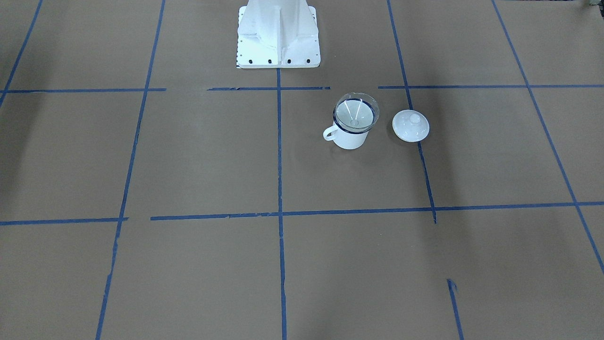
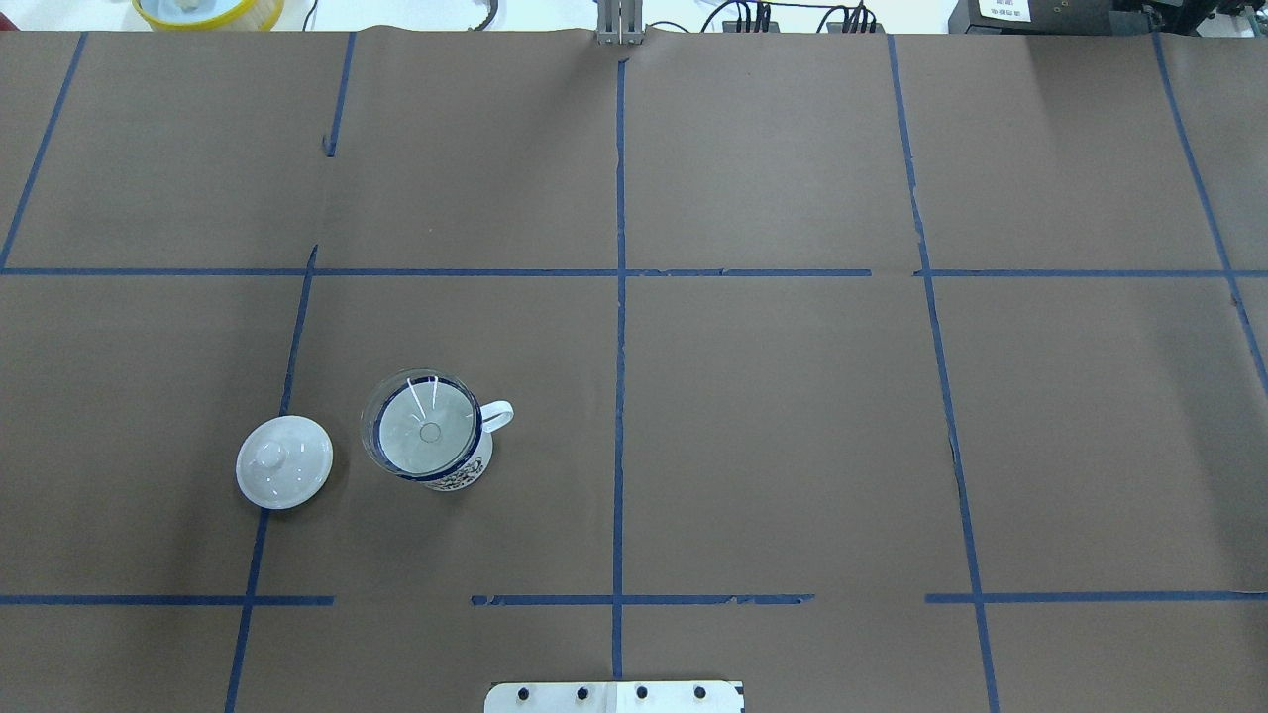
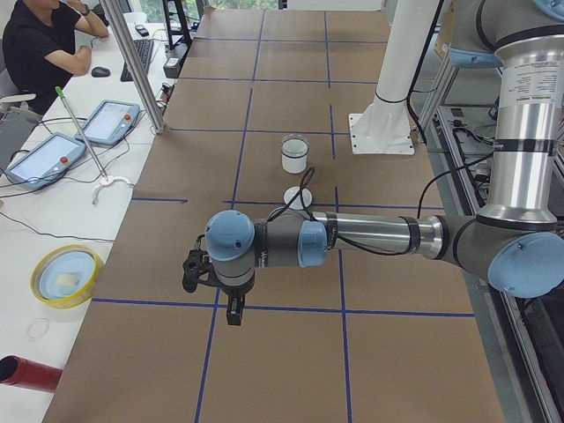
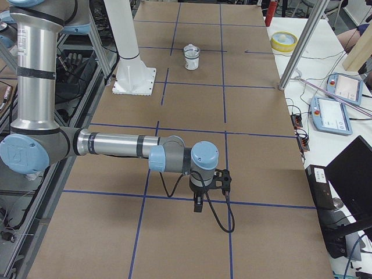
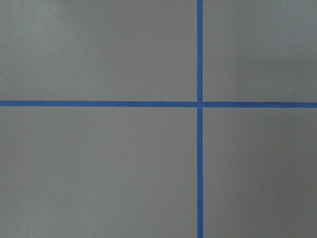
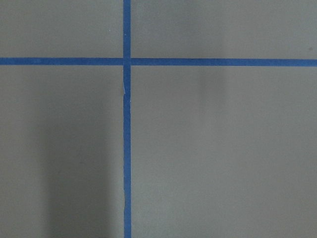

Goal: Place funnel on cup

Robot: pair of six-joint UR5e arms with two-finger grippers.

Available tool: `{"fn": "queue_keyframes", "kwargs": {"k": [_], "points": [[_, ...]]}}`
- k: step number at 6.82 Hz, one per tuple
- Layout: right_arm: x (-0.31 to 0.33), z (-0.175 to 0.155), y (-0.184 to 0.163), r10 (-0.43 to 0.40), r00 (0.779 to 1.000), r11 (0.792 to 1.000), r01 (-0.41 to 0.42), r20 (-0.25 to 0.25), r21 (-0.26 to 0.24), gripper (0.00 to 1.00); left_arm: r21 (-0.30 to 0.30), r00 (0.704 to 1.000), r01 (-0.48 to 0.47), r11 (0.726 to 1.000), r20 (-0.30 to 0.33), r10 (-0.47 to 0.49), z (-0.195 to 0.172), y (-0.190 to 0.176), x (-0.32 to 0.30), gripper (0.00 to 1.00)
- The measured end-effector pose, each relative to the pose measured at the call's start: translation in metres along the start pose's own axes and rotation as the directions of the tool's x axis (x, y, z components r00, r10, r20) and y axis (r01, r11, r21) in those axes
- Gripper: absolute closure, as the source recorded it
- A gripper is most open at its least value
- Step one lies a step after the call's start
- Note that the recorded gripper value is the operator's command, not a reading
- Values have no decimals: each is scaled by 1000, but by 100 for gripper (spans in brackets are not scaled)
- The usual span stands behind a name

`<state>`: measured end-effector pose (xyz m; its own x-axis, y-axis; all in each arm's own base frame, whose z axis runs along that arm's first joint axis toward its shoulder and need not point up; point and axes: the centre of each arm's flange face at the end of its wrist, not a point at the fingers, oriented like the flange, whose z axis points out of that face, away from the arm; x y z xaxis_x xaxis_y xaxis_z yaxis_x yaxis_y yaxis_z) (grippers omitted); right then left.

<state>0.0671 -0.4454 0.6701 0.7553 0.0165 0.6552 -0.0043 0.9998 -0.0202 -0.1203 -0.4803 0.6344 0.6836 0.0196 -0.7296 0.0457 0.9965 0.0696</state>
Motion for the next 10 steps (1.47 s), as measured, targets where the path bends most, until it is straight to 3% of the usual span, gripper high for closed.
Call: {"fn": "queue_keyframes", "kwargs": {"k": [10], "points": [[0, 0, 0, 1, 1000, 1000, -1, 0, -1, 0, -23, 1000, 13, 1000, 5, -13, 11, 6, -6, 0]]}}
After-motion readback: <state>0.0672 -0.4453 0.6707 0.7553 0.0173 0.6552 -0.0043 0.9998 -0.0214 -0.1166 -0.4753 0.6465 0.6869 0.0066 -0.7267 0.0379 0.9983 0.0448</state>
